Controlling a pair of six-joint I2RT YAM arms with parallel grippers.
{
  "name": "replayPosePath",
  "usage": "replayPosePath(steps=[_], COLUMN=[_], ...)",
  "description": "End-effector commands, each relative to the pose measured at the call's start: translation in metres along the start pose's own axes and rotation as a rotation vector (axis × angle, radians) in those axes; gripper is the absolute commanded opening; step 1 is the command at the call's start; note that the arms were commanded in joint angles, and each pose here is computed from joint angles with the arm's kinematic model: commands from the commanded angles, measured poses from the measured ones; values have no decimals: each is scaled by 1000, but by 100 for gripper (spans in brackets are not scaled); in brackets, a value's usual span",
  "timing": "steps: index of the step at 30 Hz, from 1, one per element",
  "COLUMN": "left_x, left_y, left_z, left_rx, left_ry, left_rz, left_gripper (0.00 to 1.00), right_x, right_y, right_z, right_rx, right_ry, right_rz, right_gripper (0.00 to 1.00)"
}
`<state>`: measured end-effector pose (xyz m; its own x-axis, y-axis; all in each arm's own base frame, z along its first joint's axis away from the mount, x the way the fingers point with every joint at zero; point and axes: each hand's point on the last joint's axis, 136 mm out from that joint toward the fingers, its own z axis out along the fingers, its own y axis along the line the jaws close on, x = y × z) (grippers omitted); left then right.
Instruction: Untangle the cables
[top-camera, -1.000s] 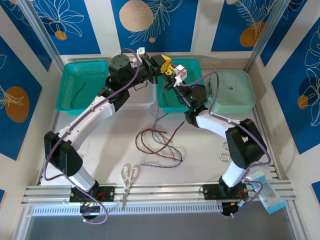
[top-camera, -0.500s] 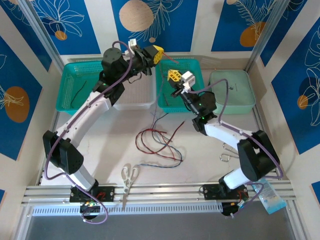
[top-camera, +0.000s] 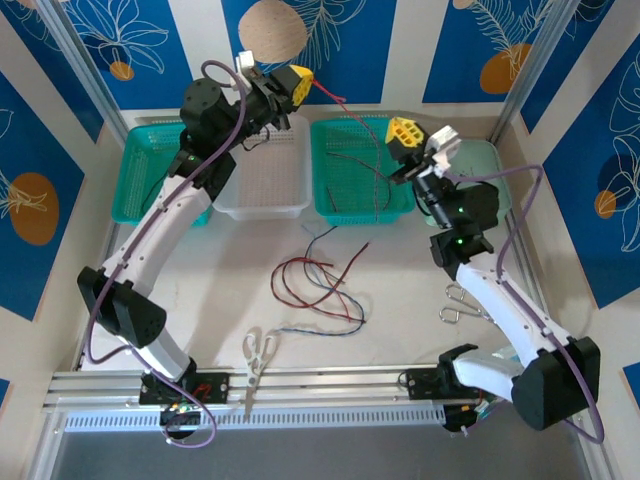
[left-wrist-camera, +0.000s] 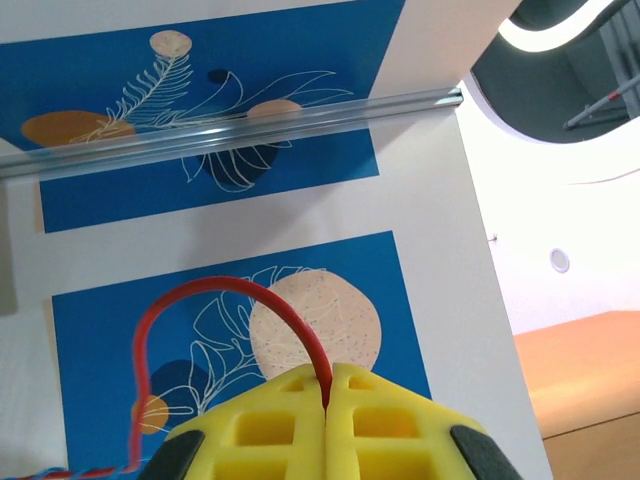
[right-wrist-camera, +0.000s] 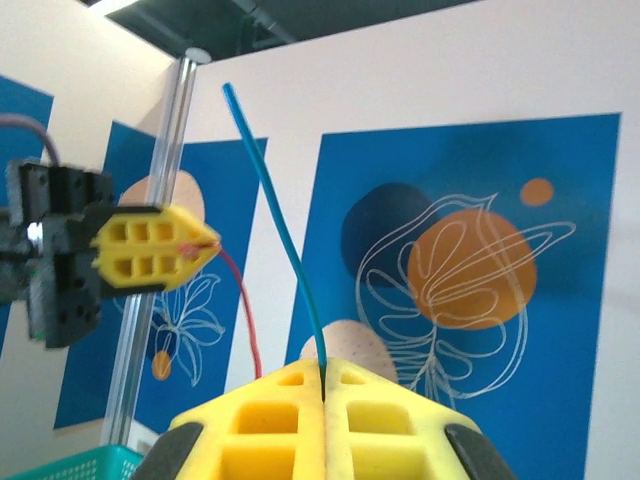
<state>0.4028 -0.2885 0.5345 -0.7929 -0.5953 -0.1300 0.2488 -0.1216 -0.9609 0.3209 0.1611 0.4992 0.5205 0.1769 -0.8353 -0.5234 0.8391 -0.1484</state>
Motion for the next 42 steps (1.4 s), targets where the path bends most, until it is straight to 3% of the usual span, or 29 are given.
replayPosePath(steps=[1,9,26,42], left_x=[-2,-8,-48,-105], left_y=[-17,21,73,56], left_z=[-14,-49,-132,-212], left_rx=[17,-63,-256,-326], left_ry=[-8,-60,-180,-380], left_rz=[67,57,92,176], left_gripper=[0,0,0,0], right_x=[-36,-64,-72,-75], right_y=[-16,-59,-126,-167], right_z=[-2,-18,-62,-106], right_rx=[28,139,344,519], right_ry=[-33,-55,-56,-43], right_rz=[46,58,121,120], right_gripper=[0,0,0,0])
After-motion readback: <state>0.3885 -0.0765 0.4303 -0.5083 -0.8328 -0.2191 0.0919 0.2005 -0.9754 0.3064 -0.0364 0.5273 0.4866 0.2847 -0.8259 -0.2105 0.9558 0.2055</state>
